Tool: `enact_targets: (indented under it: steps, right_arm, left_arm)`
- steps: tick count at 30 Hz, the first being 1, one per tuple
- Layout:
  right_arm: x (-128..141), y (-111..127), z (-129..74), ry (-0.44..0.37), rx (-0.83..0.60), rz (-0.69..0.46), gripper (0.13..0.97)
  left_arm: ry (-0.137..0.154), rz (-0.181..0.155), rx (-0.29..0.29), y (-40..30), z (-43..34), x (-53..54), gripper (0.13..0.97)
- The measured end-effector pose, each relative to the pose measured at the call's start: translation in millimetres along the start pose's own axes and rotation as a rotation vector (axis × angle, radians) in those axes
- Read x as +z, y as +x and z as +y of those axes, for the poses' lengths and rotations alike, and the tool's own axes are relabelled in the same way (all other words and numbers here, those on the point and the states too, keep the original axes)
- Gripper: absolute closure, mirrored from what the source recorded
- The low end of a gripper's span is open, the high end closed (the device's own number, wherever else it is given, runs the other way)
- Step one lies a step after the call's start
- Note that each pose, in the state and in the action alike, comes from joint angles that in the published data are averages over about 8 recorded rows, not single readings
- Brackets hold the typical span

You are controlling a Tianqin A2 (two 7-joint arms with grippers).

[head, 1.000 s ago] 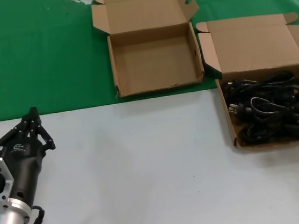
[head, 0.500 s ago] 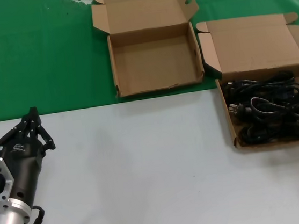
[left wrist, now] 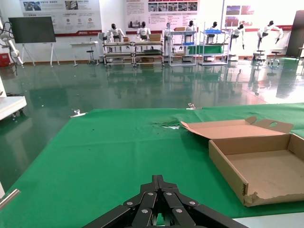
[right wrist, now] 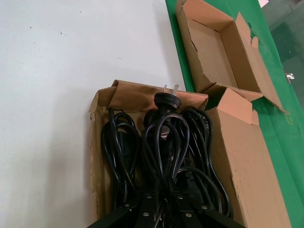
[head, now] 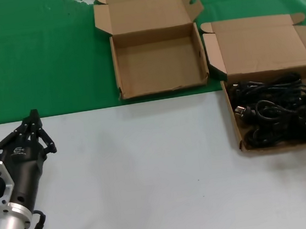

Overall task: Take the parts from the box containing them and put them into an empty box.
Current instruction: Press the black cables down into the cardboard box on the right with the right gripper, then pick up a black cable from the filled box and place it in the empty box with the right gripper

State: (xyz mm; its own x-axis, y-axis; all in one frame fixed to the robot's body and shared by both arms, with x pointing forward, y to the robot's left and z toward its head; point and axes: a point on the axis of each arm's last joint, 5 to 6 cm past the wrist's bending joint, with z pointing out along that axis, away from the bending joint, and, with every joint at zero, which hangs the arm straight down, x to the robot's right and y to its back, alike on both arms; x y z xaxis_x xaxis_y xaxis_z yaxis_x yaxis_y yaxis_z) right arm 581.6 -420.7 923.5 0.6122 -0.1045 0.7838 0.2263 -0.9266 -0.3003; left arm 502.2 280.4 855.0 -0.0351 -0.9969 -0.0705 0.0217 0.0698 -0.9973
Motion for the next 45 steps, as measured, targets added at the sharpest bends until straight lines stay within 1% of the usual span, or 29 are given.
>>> enact_targets:
  steps: [7, 16, 25, 33, 39, 45]
  right_arm:
    - [-3, 1, -2, 0.007, 0.000, 0.016, 0.935]
    - [-17, 9, -5, 0.007, -0.004, 0.045, 0.956]
    - [-38, 24, -15, 0.015, -0.018, 0.082, 0.956]
    - [-50, 39, -28, 0.035, -0.041, 0.125, 0.956]
    - [-54, 53, -39, 0.056, -0.056, 0.163, 0.956]
    - [-48, 64, -52, 0.092, -0.065, 0.196, 0.956]
  left_arm:
    - [0.000, 0.000, 0.000, 0.0, 0.0, 0.0, 0.958]
    - [0.000, 0.000, 0.000, 0.0, 0.0, 0.0, 0.958]
    - [0.000, 0.000, 0.000, 0.0, 0.0, 0.0, 0.958]
    - [0.000, 0.000, 0.000, 0.0, 0.0, 0.0, 0.958]
    - [0.000, 0.000, 0.000, 0.0, 0.0, 0.0, 0.958]
    - [0.000, 0.000, 0.000, 0.0, 0.0, 0.0, 0.958]
